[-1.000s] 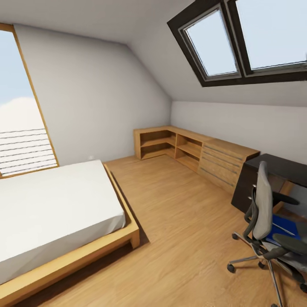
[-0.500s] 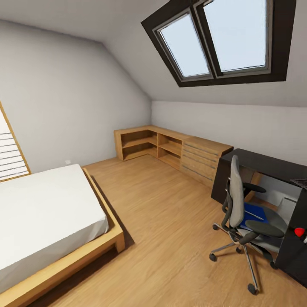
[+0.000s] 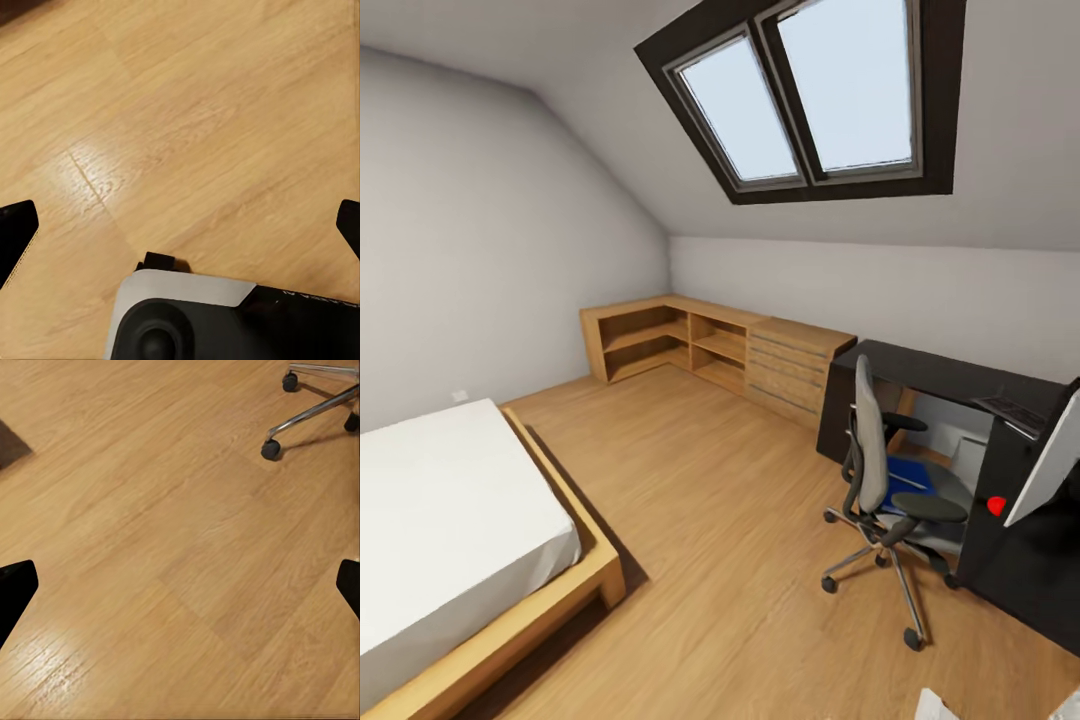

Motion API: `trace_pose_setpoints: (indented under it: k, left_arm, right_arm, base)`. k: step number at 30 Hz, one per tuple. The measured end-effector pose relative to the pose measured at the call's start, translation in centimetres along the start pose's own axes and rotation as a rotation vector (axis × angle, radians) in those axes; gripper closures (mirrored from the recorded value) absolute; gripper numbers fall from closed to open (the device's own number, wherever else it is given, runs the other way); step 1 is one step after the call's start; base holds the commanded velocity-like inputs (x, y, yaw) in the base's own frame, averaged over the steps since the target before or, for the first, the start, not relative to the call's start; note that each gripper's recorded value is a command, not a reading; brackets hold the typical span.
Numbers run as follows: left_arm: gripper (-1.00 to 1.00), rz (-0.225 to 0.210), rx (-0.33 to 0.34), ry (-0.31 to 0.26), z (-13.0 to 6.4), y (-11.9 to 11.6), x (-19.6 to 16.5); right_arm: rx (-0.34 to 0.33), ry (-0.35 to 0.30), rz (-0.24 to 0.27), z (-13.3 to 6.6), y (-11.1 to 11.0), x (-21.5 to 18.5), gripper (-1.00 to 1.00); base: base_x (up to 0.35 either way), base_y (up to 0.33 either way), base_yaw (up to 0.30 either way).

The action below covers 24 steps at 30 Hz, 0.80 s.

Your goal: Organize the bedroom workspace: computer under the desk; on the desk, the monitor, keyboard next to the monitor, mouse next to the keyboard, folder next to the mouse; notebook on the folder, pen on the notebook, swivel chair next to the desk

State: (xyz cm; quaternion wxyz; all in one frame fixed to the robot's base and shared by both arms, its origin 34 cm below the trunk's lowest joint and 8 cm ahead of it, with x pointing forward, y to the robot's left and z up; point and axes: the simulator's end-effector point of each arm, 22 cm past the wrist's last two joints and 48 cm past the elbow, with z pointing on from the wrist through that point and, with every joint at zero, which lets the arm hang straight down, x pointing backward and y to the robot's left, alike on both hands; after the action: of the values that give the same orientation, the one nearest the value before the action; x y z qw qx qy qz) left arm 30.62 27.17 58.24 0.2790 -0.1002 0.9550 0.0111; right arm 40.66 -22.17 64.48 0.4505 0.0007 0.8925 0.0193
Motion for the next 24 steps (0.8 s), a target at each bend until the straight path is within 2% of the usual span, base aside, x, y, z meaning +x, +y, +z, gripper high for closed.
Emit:
trace_pose_setpoints:
  k: [11, 24]
  left_arm:
    - [-1.00, -0.001, 0.001, -0.001, 0.00, -0.08, -0.03]
    - [-1.00, -0.001, 0.001, -0.001, -0.01, -0.08, 0.00]
  right_arm:
    - [0.000, 0.000, 0.000, -0.01, -0.01, -0.01, -1.00]
    - [0.000, 0.000, 0.000, -0.01, 0.00, -0.01, -1.00]
  base:
    - [0.021, 0.306, -0.300]
    - [0.207, 0.265, -0.300]
